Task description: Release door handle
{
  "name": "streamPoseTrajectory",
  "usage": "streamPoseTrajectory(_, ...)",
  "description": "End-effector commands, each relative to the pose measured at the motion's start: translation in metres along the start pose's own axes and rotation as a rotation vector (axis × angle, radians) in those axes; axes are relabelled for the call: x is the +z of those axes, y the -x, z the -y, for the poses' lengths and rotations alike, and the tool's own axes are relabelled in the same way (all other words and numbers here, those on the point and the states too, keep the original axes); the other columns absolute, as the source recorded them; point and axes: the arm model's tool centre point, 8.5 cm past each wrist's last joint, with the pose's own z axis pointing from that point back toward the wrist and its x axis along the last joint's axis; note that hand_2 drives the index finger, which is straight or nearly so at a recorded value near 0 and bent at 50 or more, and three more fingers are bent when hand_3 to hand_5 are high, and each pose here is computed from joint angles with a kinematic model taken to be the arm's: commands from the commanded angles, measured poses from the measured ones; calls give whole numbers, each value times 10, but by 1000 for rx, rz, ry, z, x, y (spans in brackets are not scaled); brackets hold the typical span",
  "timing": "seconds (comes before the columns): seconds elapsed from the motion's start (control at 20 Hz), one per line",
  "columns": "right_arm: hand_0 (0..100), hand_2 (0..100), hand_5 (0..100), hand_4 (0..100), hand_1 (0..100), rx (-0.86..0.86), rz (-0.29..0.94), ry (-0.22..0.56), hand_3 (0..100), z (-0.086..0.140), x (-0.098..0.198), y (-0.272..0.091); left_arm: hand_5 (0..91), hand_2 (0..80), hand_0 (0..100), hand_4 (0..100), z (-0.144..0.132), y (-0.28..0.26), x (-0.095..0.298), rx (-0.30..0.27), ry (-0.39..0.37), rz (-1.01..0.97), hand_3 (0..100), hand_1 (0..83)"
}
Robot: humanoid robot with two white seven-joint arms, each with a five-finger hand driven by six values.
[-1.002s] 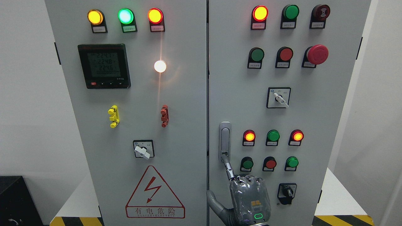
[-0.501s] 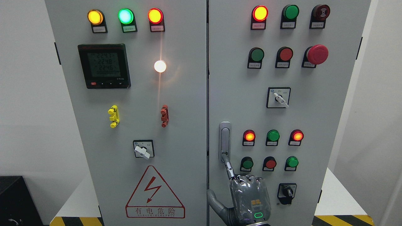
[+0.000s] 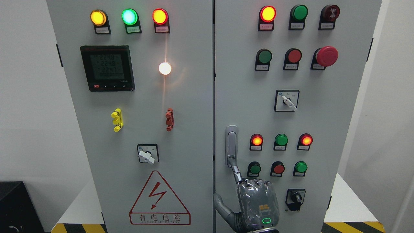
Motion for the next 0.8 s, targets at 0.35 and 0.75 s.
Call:
streamPoseTrajectory(0.35, 291, 10, 1000, 1000, 248, 6, -4, -27, 1000, -10, 1, 2, 0, 0, 120, 0, -1, -7, 0, -3, -4, -3, 0, 556)
streamPoseTrajectory(0.75, 291, 17, 1000, 1000, 248, 7, -3, -40, 1000, -13, 2, 2, 0, 0, 120, 0, -1, -7, 0, -3, -4, -3, 0, 556)
